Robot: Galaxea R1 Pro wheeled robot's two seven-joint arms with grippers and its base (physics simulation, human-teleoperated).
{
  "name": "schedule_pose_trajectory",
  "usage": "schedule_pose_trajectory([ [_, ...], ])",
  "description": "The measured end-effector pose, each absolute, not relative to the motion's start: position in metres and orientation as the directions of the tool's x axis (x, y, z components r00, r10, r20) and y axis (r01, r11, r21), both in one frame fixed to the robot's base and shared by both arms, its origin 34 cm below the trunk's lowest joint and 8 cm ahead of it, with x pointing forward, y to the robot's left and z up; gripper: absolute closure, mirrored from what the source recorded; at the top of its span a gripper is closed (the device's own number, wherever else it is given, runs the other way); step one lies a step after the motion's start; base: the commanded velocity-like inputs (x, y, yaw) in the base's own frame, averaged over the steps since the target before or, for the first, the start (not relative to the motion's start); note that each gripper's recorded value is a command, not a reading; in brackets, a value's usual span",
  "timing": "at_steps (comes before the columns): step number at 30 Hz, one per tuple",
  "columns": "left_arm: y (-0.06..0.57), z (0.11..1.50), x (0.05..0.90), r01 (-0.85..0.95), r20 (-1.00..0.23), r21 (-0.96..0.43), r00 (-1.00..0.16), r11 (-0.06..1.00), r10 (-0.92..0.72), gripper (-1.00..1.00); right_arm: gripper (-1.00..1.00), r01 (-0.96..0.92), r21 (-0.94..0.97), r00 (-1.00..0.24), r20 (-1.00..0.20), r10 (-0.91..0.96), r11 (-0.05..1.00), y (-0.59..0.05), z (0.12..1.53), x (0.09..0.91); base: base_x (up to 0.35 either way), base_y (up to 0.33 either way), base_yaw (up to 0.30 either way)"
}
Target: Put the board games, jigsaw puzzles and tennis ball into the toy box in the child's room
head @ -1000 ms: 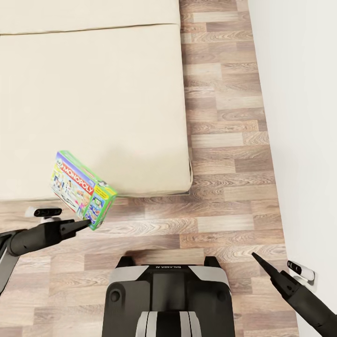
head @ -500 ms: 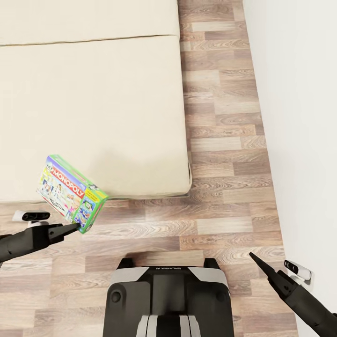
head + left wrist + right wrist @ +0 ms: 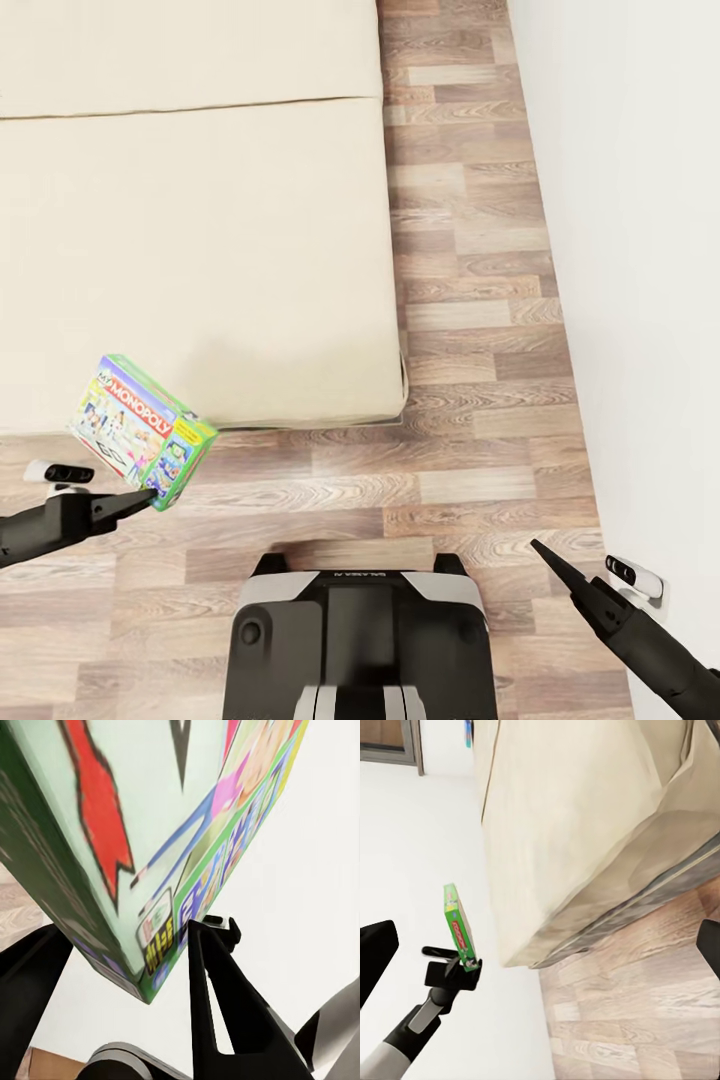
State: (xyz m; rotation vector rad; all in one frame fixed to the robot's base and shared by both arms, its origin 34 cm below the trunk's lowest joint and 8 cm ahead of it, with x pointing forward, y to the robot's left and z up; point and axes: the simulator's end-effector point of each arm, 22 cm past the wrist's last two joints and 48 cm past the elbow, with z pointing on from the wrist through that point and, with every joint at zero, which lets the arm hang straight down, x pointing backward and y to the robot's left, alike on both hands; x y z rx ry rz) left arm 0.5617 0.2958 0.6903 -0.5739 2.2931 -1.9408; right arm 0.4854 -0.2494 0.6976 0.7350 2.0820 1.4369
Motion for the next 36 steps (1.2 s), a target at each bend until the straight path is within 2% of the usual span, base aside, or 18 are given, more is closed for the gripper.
schedule_pose_trajectory([
  [36,0.296,0.735,0.555,-0.233,0.181,-0.965,-0.926,0.124,-0.331,1.0,-1.0,0.158,0.935,-0.736,-0.102,0.669,0.317,-0.243,0.735,0.478,0.0,0.0,0.0],
])
